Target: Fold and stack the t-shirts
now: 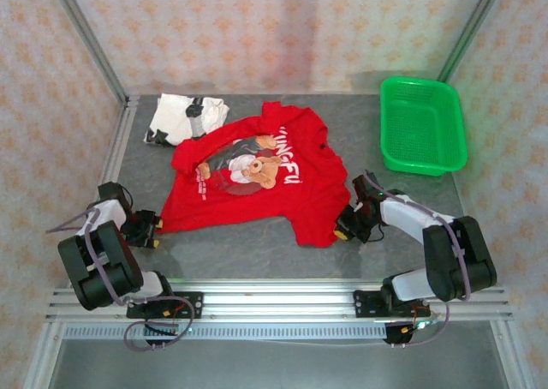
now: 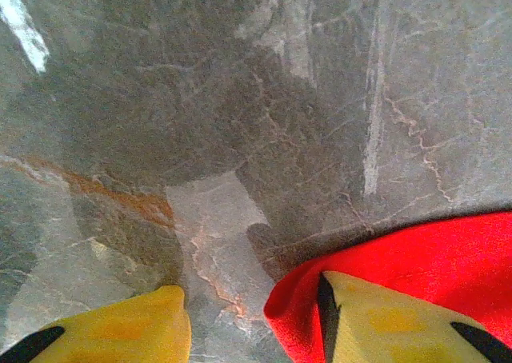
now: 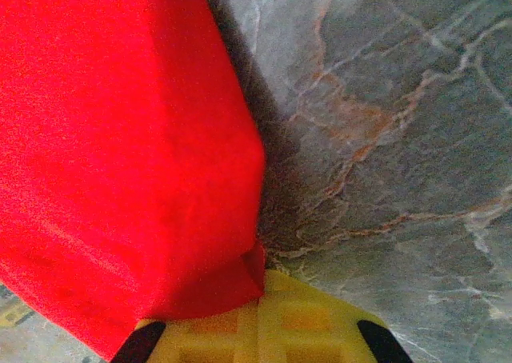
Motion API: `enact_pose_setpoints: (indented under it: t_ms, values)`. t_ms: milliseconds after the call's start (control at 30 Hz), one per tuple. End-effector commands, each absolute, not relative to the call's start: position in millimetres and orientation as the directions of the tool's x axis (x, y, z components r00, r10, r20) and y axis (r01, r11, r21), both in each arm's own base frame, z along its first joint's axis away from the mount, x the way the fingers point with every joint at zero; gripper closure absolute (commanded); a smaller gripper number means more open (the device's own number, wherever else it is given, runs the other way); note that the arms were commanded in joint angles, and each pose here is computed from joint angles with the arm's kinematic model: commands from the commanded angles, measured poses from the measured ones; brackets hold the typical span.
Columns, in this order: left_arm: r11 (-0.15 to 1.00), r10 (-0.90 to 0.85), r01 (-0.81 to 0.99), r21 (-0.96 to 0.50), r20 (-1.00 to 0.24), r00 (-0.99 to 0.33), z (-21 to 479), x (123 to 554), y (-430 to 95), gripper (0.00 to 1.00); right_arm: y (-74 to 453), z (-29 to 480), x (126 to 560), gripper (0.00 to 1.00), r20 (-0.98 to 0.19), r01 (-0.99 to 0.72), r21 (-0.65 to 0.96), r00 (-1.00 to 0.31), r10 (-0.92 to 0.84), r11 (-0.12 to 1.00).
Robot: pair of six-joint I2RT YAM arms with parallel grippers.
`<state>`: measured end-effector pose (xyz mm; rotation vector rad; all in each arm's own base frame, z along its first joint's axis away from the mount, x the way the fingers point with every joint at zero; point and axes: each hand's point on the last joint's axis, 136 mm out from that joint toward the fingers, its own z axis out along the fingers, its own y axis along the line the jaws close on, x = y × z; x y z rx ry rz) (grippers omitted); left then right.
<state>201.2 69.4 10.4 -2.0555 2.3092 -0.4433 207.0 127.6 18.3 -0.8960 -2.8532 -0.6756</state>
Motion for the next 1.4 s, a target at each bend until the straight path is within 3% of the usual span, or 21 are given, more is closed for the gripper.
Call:
enact_pose_setpoints:
  t_ms: [0, 200, 500, 633, 800, 1033, 1200, 1367]
  values:
    - [0.187, -0.958, -0.808, -0.559, 0.078, -0.276, 24, 289, 74, 0.59, 122, 13, 205, 1.00, 0.195, 0.559, 0.368, -0.828, 0.526, 0.743]
    - [0.187, -0.959, -0.786, -0.589, 0.064, -0.276, 18, 310, 78, 0.69, 123, 13, 207, 1.00, 0.195, 0.559, 0.371, -0.828, 0.526, 0.742]
    - [0.289, -0.937, -0.761, -0.581, -0.007, -0.350, 42, 336, 79, 1.00, 121, 33, 207, 1.00, 0.166, 0.537, 0.393, -0.840, 0.517, 0.746]
    - [0.335, -0.925, -0.757, -0.561, -0.044, -0.377, 62, 326, 79, 1.00, 121, 61, 208, 1.00, 0.133, 0.523, 0.435, -0.842, 0.522, 0.733]
    - [0.407, -0.908, -0.703, -0.583, -0.173, -0.382, 122, 322, 86, 1.00, 116, 131, 221, 1.00, 0.007, 0.490, 0.584, -0.801, 0.599, 0.648]
    - [0.390, -0.914, -0.584, -0.712, -0.222, -0.339, 197, 344, 82, 1.00, 110, 229, 234, 1.00, -0.139, 0.379, 0.735, -0.728, 0.672, 0.562]
    - [0.430, -0.897, -0.427, -0.795, -0.322, -0.303, 290, 360, 79, 1.00, 112, 308, 240, 1.00, -0.249, 0.237, 0.793, -0.716, 0.653, 0.562]
    - [0.515, -0.855, -0.293, -0.805, -0.463, -0.233, 384, 348, 75, 1.00, 106, 380, 234, 1.00, -0.388, 0.102, 0.793, -0.677, 0.626, 0.601]
